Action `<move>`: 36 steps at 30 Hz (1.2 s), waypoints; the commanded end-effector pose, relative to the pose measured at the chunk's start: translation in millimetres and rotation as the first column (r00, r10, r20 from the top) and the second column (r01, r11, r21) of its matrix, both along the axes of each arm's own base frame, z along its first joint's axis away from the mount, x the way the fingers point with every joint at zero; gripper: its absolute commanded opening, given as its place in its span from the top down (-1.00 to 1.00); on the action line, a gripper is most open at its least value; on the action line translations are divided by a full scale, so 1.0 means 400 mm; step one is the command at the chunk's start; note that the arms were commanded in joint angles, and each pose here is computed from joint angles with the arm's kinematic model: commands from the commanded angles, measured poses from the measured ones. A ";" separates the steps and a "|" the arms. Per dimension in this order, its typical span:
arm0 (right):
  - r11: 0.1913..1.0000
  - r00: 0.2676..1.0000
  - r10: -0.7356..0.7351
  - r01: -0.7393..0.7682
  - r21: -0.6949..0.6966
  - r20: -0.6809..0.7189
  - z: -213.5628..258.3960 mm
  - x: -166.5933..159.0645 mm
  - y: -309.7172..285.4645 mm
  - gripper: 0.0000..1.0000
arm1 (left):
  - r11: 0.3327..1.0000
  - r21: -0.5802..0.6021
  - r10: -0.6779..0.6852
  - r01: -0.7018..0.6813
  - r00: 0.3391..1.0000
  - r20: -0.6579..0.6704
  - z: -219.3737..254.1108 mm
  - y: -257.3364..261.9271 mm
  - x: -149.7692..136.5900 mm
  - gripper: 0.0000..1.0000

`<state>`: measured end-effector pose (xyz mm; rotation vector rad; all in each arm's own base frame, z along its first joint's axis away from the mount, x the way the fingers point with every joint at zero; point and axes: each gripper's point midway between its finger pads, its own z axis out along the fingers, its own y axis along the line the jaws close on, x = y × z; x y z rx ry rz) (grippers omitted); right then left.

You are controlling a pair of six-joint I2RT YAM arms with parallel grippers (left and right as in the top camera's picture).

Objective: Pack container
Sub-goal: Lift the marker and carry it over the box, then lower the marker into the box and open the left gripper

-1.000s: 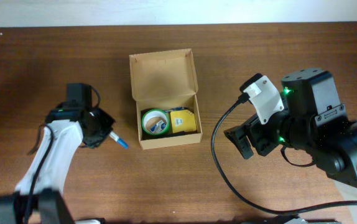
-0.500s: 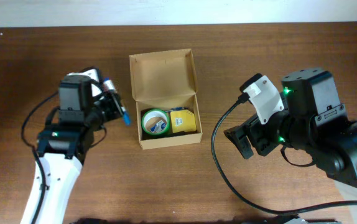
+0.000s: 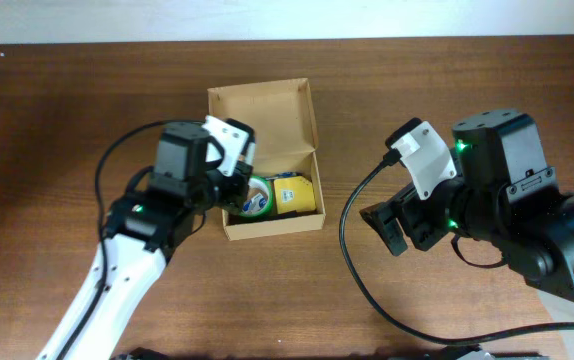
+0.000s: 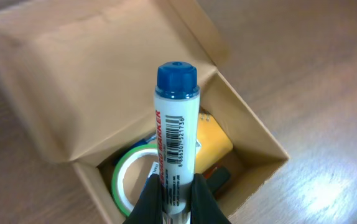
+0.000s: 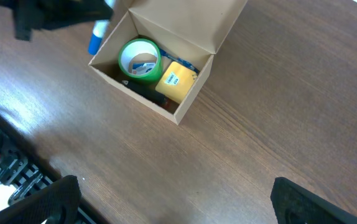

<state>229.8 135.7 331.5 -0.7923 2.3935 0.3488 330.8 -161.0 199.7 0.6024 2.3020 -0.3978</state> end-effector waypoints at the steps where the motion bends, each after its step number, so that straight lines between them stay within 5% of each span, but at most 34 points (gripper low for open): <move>1: 1.000 1.000 0.008 -0.008 0.010 0.013 0.013 0.001 0.001 -0.98 | 0.981 0.092 -0.175 0.169 0.983 0.060 0.009 -0.043 0.007 0.96; 6: 1.000 1.000 0.008 -0.008 0.010 0.013 0.013 0.001 0.001 -0.98 | 0.898 0.265 -0.387 0.351 0.917 0.094 -0.022 -0.056 0.005 0.96; 16: 1.000 1.000 0.008 -0.008 0.010 0.013 0.013 0.001 0.001 -0.98 | 0.724 0.477 -0.621 0.499 0.773 0.133 -0.032 -0.053 0.008 0.97; 36: 1.000 1.000 0.008 -0.008 0.010 0.013 0.013 0.001 0.000 -0.99 | 0.553 0.473 -0.753 0.686 0.655 -0.070 -0.184 -0.085 -0.046 0.98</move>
